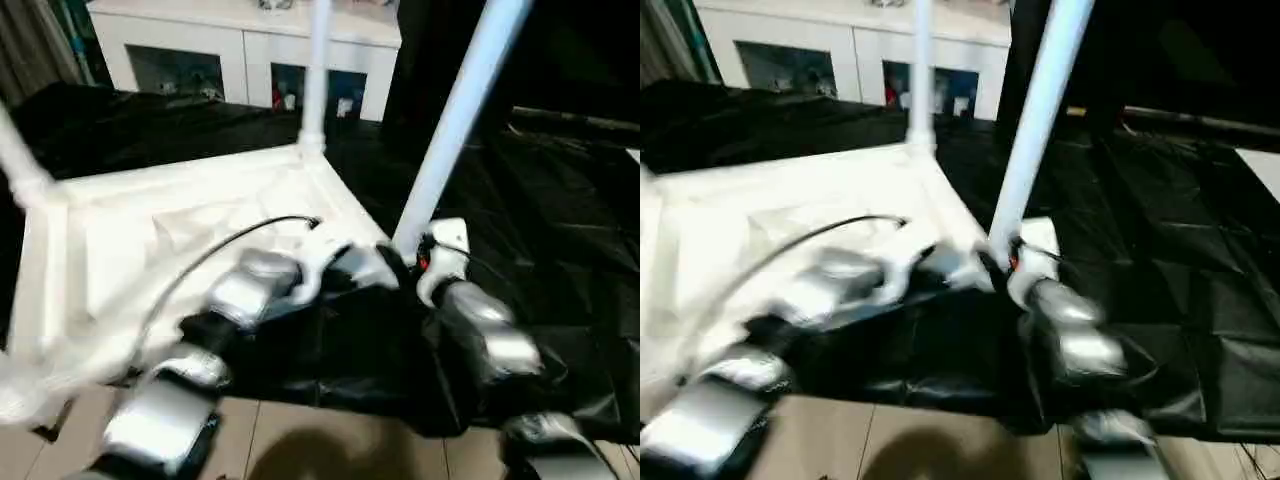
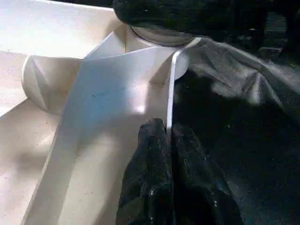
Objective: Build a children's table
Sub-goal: Rotate leg to tighten
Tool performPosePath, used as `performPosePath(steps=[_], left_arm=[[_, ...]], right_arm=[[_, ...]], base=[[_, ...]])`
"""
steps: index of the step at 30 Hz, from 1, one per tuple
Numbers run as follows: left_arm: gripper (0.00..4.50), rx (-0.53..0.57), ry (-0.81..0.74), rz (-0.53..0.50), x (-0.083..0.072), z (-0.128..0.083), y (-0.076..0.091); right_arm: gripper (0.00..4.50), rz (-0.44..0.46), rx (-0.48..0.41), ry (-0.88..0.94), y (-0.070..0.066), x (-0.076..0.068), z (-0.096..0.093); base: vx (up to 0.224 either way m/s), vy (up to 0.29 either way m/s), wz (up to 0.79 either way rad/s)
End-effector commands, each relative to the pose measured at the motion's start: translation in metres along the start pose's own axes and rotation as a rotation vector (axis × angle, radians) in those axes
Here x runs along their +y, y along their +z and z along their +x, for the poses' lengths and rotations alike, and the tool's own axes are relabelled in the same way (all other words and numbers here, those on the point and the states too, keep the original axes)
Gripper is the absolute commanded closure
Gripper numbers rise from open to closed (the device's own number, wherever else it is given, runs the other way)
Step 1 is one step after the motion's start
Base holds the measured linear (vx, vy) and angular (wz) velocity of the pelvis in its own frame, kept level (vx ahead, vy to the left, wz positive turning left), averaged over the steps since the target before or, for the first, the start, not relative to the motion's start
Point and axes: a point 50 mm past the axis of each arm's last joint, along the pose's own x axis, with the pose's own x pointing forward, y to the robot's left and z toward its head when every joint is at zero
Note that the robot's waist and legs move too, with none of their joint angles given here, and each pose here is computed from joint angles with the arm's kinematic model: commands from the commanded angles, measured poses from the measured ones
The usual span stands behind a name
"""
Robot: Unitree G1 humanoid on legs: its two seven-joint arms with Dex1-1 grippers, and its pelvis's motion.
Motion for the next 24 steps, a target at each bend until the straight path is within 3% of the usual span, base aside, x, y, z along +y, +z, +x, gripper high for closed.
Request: performPosePath(steps=[1, 4, 5, 7, 12, 14, 19, 24], left_arm=[[4.50, -0.032, 0.118, -0.040, 0.011, -0.002, -0.001], [4.50, -0.028, 0.104, -0.031, 0.009, -0.001, -0.001], [4.50, -0.021, 0.086, -0.017, 0.009, -0.001, -0.002], [4.50, -0.006, 0.050, -0.003, 0.009, -0.003, -0.006], [4.50, 0.003, -0.026, 0.033, 0.009, -0.007, -0.011], [4.50, 0.010, -0.089, 0.054, 0.008, -0.012, -0.015], [4.50, 0.016, -0.253, 0.084, 0.005, -0.026, -0.023], [4.50, 0.012, -0.453, 0.143, -0.003, -0.043, -0.028]], right_arm=[[1.83, -0.048, 0.111, -0.012, -0.028, 0.006, -0.003], [1.83, -0.055, 0.094, 0.005, -0.024, 0.009, -0.002], [1.28, -0.053, 0.060, 0.059, -0.019, 0.012, -0.002], [1.14, -0.084, 0.013, 0.166, -0.011, 0.014, -0.004], [0.71, -0.118, 0.010, 0.275, -0.005, 0.004, -0.009], [0.61, -0.193, 0.034, 0.402, -0.003, -0.004, -0.018], [0.61, -0.303, 0.069, 0.621, 0.005, -0.025, -0.042], [0.61, -0.331, 0.074, 0.688, 0.014, -0.038, -0.052]], base=[[0.000, 0.000, 0.00], [0.000, 0.000, 0.00], [0.000, 0.000, 0.00], [0.000, 0.000, 0.00], [0.000, 0.000, 0.00], [0.000, 0.000, 0.00], [0.000, 0.000, 0.00], [0.000, 0.000, 0.00]])
